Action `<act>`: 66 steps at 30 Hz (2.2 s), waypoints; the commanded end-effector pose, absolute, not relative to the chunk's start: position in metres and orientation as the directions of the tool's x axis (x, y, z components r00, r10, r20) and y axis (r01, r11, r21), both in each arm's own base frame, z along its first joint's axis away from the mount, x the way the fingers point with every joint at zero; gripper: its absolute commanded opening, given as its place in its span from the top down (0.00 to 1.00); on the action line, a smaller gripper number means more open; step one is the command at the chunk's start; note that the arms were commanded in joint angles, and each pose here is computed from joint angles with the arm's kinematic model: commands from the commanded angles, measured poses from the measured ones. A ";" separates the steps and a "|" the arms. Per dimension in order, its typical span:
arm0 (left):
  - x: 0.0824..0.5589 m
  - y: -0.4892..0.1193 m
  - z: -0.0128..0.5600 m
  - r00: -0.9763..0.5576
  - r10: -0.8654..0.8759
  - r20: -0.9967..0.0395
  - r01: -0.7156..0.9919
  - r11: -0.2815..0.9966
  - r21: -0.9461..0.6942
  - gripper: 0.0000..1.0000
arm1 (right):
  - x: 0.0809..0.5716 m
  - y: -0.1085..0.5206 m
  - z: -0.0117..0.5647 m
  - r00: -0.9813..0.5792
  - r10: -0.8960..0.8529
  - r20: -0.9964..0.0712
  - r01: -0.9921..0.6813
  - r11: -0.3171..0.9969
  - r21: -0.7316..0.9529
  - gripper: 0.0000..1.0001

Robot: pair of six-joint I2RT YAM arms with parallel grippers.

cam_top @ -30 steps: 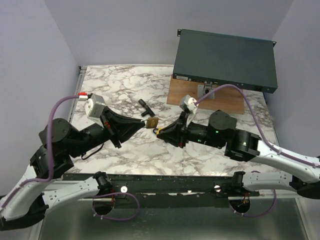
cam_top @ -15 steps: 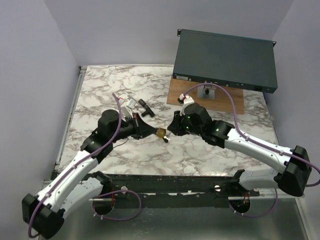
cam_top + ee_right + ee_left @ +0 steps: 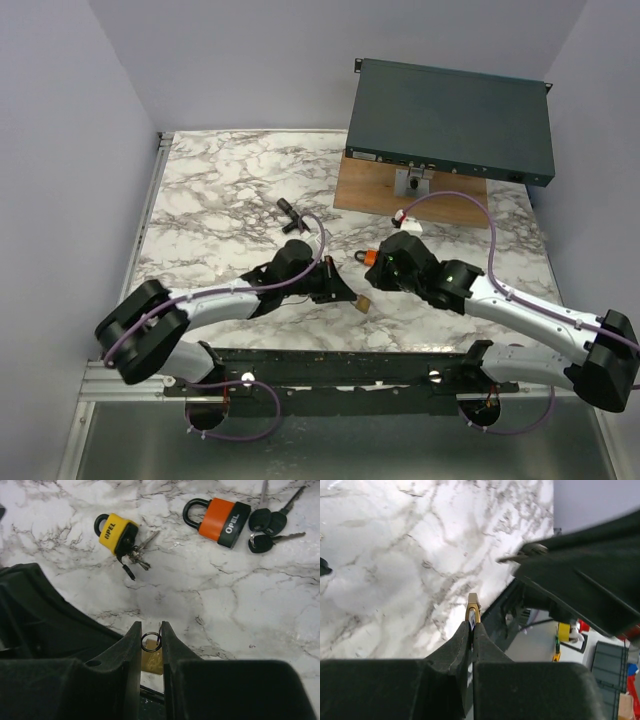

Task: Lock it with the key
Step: Place the lock at the center of the board, then place the key at the center of the board, then reset both arms

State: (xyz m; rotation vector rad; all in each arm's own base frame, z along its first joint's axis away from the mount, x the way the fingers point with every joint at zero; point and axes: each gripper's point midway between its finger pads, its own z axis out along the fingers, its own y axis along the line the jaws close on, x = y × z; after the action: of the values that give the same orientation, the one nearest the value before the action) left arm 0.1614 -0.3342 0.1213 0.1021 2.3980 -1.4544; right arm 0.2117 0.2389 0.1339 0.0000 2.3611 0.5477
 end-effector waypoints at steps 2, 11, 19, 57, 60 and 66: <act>0.190 -0.364 0.105 -0.931 -0.209 -0.298 0.185 0.435 -0.881 1.00 | 0.212 0.210 0.121 -0.739 0.226 -0.635 -0.008 0.939 0.344 0.99; 0.197 -0.362 0.060 -0.940 -0.218 -0.262 0.106 0.543 -0.833 0.96 | 0.206 0.208 0.092 -0.773 0.224 -0.593 0.026 0.946 0.322 0.99; 0.199 -0.347 0.047 -0.932 -0.215 -0.292 0.097 0.629 -0.771 0.61 | 0.202 0.211 0.070 -0.803 0.209 -0.558 0.037 0.952 0.305 0.99; 0.205 -0.262 0.214 -0.730 -0.213 -0.650 0.365 0.681 -0.634 0.08 | 0.203 0.222 0.084 -0.814 0.220 -0.538 0.031 0.941 0.338 0.16; 0.206 -0.249 0.234 -0.699 -0.226 -0.679 0.388 0.677 -0.625 0.05 | 0.211 0.231 0.112 -0.788 0.207 -0.579 -0.026 0.930 0.367 0.10; 0.209 -0.215 0.271 -0.626 -0.237 -0.743 0.401 0.719 -0.568 0.02 | 0.233 0.245 0.192 -0.682 0.214 -0.699 -0.148 0.896 0.418 0.01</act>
State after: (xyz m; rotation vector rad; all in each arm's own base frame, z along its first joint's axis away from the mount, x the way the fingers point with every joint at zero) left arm 0.2127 -0.2388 0.2482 0.0748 2.0774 -1.0086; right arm 0.2159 0.2459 0.1410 0.0989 2.3866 0.5682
